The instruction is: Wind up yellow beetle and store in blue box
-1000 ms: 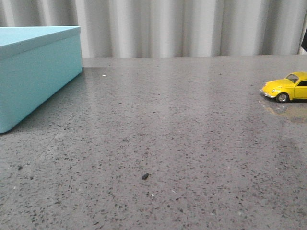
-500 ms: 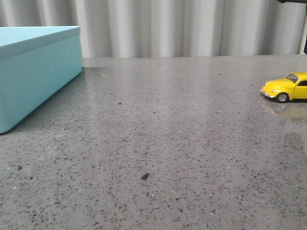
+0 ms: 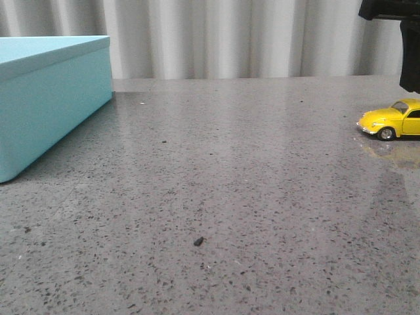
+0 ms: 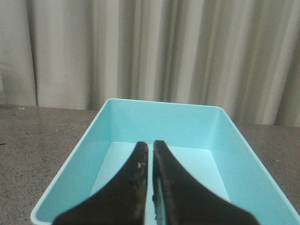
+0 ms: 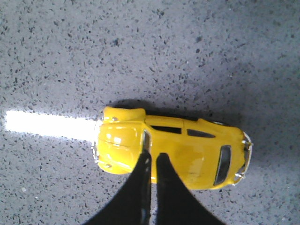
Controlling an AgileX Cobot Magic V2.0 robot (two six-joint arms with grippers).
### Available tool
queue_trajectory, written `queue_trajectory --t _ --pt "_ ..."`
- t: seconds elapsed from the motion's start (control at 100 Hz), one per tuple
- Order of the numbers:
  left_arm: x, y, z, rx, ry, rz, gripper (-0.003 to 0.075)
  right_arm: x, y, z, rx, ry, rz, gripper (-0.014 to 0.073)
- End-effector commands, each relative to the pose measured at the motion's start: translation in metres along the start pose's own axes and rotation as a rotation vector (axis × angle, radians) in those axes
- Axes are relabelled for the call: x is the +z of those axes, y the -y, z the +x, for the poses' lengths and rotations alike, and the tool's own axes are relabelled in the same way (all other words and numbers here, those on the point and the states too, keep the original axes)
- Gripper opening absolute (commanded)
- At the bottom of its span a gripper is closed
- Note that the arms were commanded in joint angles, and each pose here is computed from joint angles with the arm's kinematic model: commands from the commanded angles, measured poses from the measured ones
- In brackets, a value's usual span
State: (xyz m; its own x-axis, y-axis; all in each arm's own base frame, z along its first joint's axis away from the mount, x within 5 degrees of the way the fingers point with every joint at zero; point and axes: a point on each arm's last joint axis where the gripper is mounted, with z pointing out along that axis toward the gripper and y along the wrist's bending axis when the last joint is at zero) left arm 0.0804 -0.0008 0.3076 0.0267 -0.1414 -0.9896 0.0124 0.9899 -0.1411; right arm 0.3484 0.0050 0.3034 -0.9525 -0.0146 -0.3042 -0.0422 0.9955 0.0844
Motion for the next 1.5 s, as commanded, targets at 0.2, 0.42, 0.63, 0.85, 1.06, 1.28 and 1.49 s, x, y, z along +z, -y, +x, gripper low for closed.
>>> queue_trajectory --t 0.2,0.42,0.63,0.85,1.06,1.28,1.49 --pt "0.001 0.002 -0.018 -0.001 0.103 0.009 -0.0021 -0.023 0.000 -0.003 0.004 0.070 0.026 -0.0061" --pt "0.001 0.002 -0.018 -0.001 0.103 0.009 -0.0021 -0.013 0.001 -0.004 0.006 0.044 0.025 -0.0061" --pt "0.001 0.002 -0.018 0.000 0.104 0.009 -0.0021 -0.006 0.002 -0.006 0.008 0.028 0.025 -0.0061" --pt "0.001 0.002 -0.018 0.000 0.104 0.009 -0.0021 0.004 0.002 -0.007 0.010 -0.009 0.024 -0.0061" --pt "0.001 0.002 -0.018 0.000 0.104 0.009 -0.0021 0.005 0.006 -0.006 0.001 -0.020 0.056 -0.0061" --pt "0.001 0.002 -0.018 0.000 0.104 0.009 -0.0021 0.004 0.015 -0.004 0.008 -0.039 0.100 -0.0061" --pt "0.001 0.002 -0.018 0.000 0.104 0.009 -0.0021 0.003 0.030 -0.003 0.045 -0.044 0.117 -0.0061"
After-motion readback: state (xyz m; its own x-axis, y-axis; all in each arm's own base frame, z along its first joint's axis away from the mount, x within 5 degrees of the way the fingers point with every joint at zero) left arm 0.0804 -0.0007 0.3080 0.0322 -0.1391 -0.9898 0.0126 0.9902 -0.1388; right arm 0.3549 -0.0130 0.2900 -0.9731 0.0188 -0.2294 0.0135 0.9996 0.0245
